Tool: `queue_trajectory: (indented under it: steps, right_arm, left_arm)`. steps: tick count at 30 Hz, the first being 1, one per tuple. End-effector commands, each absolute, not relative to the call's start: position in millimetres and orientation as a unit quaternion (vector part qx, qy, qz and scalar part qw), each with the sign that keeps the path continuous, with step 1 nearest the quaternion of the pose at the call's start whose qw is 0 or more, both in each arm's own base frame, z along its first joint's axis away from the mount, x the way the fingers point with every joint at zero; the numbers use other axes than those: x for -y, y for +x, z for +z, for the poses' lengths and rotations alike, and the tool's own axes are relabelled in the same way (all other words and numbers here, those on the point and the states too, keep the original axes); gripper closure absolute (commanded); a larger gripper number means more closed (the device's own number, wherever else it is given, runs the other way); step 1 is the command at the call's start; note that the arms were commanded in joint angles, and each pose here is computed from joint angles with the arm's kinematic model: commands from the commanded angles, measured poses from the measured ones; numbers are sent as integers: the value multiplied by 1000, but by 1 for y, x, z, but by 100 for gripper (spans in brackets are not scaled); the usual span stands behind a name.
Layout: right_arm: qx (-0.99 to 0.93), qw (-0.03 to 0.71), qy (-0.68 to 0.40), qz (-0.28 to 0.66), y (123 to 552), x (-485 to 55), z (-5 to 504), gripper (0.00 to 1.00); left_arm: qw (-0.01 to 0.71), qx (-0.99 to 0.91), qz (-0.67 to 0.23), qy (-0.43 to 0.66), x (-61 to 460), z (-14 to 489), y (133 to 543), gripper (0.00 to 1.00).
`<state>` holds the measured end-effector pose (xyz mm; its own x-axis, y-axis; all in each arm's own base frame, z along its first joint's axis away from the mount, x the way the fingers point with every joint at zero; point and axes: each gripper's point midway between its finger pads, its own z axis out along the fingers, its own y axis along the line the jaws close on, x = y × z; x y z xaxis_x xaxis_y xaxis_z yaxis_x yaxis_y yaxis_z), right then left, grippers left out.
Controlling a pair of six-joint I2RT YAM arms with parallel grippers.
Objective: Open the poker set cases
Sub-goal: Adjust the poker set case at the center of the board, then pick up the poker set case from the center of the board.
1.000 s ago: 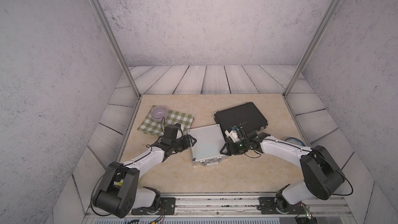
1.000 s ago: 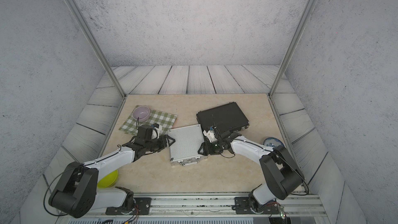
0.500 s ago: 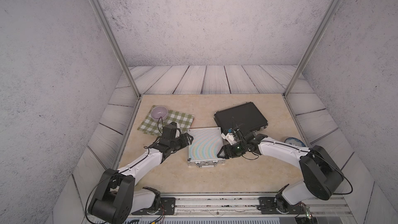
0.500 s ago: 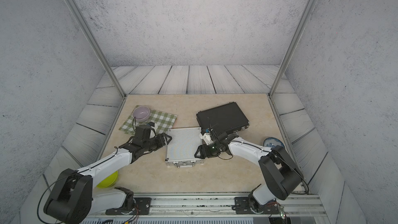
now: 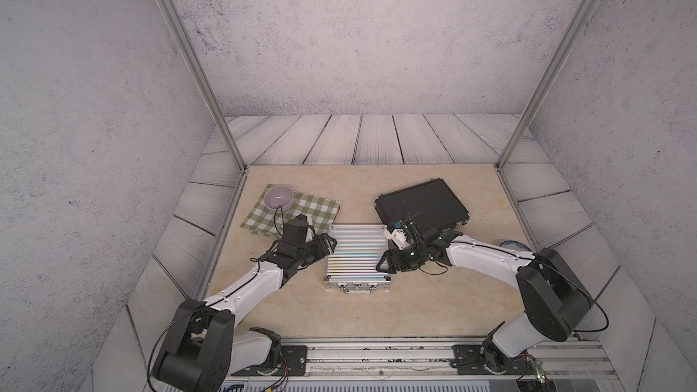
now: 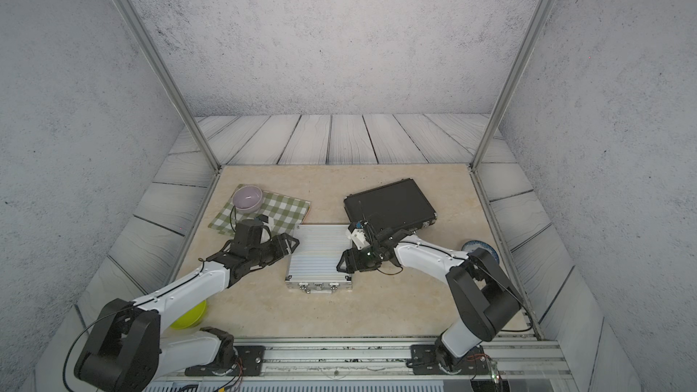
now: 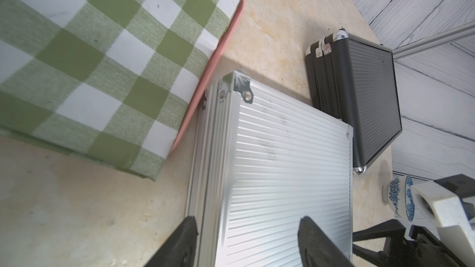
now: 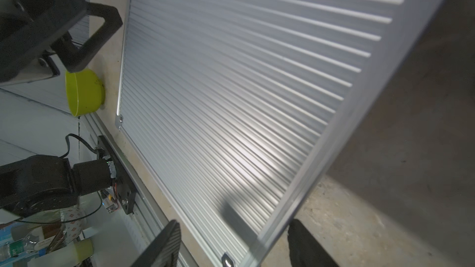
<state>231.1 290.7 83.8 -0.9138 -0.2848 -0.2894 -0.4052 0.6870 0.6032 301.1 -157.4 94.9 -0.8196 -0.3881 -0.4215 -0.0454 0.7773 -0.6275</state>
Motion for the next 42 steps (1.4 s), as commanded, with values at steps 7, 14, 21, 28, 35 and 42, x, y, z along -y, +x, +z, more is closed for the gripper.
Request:
queue_trajectory:
  steps: [7,14,21,28,35,42]
  right_arm:
    - [-927,200,-228,220,246,-253,126,27]
    - [-860,252,-391,210,189,-285,149,44]
    - [-776,322,-524,140,143,-312,125,49]
    - [-830,299,-431,188,142,-322,92,50]
    - [-839,327,-381,211,150,-321,95,45]
    - [-861,331,-300,243,152,-300,101,43]
  left_arm:
    - [282,-922,-231,-132,121,104,275,30]
    - [335,-907,-229,-116,108,131,257,33]
    - [336,-915,-210,-71,109,143,258,33]
    - [313,-907,-263,-100,124,122,259,33]
    - [285,-890,-321,-151,138,104,261,33]
    - [240,-885,-366,-158,155,101,257,36]
